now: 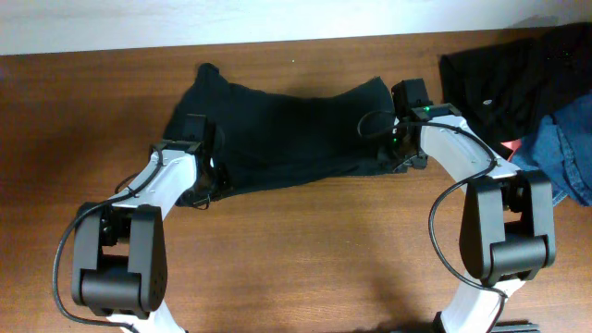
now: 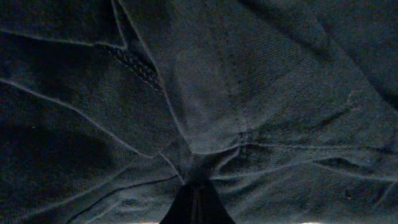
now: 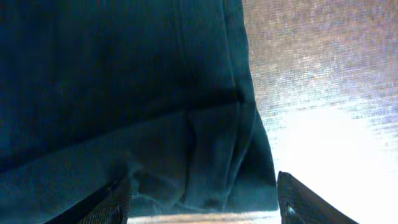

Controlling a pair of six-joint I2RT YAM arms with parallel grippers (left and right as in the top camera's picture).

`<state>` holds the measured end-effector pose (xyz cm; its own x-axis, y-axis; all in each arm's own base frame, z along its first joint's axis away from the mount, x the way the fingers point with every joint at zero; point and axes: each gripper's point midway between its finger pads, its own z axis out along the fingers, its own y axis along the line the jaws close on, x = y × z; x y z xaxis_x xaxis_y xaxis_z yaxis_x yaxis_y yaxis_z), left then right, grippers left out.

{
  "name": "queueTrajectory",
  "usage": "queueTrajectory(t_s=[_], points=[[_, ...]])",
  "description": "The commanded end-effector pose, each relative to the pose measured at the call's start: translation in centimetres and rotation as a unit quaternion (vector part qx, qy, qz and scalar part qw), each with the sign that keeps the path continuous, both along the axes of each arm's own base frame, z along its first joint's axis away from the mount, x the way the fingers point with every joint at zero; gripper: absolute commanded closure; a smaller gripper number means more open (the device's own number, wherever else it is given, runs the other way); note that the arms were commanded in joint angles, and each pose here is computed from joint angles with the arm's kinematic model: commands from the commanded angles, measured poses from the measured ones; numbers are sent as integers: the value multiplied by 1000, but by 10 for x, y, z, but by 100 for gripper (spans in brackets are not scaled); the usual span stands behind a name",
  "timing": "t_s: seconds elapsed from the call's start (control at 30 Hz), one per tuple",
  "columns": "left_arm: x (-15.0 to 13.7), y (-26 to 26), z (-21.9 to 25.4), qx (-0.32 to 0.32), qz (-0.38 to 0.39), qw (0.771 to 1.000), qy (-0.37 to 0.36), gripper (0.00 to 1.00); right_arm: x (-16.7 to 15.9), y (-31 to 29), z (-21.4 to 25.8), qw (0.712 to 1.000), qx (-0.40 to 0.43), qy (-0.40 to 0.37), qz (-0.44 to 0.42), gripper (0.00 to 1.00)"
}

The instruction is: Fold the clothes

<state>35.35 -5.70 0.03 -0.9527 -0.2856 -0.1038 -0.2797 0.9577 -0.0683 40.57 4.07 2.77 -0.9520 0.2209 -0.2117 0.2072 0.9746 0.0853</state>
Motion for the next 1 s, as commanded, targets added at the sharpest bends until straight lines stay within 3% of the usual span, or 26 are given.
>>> queueTrajectory(t_s=[0.0,0.27,0.6,0.77,0.97], points=[[-5,3,-8,12,-8,1000,12,99,-1,2,-5,1000,0,5,-1,37],[-5,3,-8,12,-8,1000,12,99,-5,1,-7,1000,-1,12,0,46],[-5,3,-8,12,-8,1000,12,99,-7,2,-19,1000,0,26,0,73],[-5,3,-8,12,-8,1000,12,99,-7,2,-19,1000,-1,25,0,94],[-5,3,-8,12,-8,1000,12,99,-4,2,-16,1000,0,20,0,96]])
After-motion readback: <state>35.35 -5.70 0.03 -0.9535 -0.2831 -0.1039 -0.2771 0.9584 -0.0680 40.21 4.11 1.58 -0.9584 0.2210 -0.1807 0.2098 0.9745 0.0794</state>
